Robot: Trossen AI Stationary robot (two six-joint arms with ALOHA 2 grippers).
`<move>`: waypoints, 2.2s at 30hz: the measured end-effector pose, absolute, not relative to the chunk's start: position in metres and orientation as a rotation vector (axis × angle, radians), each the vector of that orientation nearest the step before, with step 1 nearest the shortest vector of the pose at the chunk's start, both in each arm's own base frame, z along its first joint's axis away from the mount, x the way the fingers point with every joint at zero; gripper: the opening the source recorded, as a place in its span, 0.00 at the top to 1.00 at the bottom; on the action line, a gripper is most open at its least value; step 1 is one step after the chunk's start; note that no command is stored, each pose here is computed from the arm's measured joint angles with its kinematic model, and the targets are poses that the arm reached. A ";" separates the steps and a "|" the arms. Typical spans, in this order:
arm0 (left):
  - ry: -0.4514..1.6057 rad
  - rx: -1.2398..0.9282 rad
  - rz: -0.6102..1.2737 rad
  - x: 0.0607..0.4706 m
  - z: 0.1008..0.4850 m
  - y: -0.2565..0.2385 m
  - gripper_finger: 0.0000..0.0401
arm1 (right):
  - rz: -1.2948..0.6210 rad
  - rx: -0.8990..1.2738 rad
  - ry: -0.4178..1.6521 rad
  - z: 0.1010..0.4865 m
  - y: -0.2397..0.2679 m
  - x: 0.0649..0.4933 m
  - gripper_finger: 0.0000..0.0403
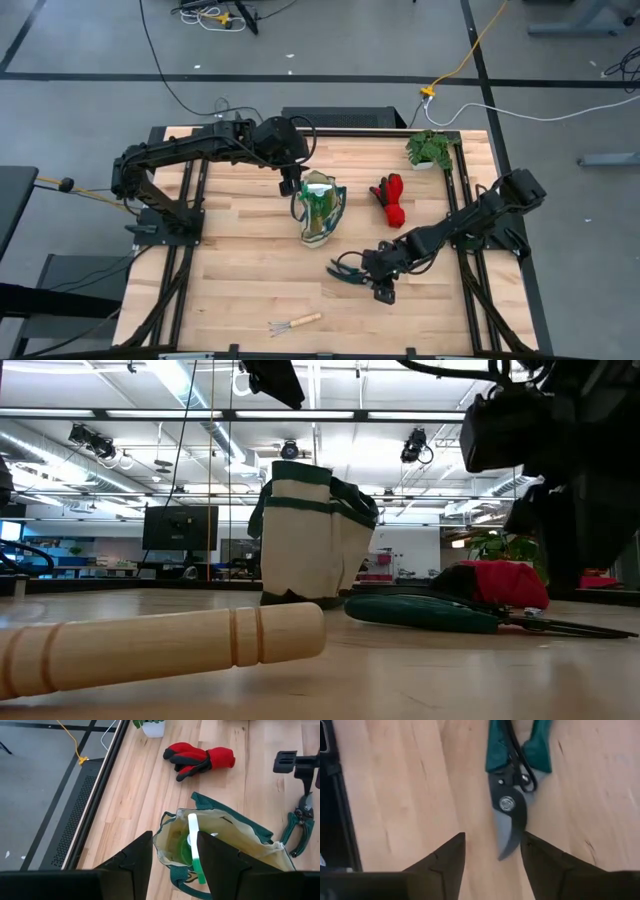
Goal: Pick & Place Garden tools in Gardening bag
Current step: Put the green shear scissors into the brown gardening bag
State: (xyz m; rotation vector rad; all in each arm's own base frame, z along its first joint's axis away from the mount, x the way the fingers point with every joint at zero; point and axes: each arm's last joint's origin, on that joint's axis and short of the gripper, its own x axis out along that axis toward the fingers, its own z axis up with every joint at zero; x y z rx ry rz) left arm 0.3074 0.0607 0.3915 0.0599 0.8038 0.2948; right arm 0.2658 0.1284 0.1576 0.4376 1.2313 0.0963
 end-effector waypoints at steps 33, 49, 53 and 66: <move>0.803 0.060 0.295 0.307 0.392 0.061 0.59 | -0.021 0.319 1.073 0.153 0.092 0.317 0.48; 0.804 0.052 0.298 0.307 0.392 0.061 0.59 | -0.099 0.227 1.195 0.149 0.098 0.343 0.48; 0.804 0.052 0.298 0.307 0.392 0.061 0.59 | -0.089 0.229 1.193 0.149 0.100 0.344 0.48; 0.804 0.052 0.298 0.307 0.392 0.061 0.59 | -0.086 0.238 1.206 0.138 0.107 0.345 0.48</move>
